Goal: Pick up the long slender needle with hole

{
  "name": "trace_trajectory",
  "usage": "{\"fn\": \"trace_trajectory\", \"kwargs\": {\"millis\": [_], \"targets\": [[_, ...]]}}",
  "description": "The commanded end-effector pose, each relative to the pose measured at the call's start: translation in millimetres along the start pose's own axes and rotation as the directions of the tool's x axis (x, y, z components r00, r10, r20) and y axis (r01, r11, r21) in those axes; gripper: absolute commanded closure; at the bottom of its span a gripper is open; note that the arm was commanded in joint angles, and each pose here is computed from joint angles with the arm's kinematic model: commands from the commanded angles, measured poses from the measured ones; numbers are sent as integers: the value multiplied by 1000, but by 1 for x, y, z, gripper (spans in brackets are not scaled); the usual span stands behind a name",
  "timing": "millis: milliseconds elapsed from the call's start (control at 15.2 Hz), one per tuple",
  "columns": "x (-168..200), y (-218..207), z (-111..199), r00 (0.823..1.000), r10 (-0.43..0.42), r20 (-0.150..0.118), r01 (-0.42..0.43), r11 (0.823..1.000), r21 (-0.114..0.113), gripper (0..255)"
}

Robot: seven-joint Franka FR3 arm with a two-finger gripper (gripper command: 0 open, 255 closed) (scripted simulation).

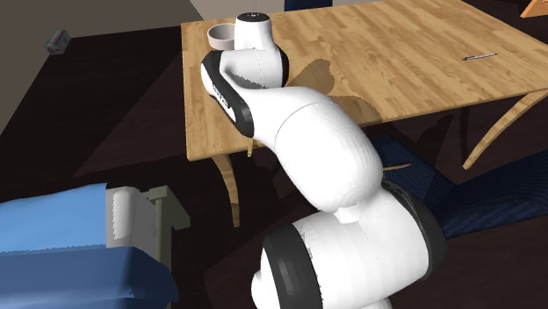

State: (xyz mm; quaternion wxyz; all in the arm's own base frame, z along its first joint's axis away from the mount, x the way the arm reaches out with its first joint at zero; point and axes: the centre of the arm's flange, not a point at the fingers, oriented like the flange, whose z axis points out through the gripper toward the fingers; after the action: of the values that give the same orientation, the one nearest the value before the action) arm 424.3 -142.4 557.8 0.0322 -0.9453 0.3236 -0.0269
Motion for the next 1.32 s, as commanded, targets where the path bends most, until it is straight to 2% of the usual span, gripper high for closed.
{"fn": "trace_trajectory", "kwargs": {"millis": [0,264,330,858,1254], "targets": [[-1,1,12,1000,2,0,-2,1000,1,0],[-1,2,20,1000,2,0,-2,1000,1,0],[-1,2,20,1000,2,0,-2,1000,1,255],[4,4,27,1000,2,0,-2,1000,1,255],[0,0,-6,1000,2,0,-2,1000,1,255]]}}
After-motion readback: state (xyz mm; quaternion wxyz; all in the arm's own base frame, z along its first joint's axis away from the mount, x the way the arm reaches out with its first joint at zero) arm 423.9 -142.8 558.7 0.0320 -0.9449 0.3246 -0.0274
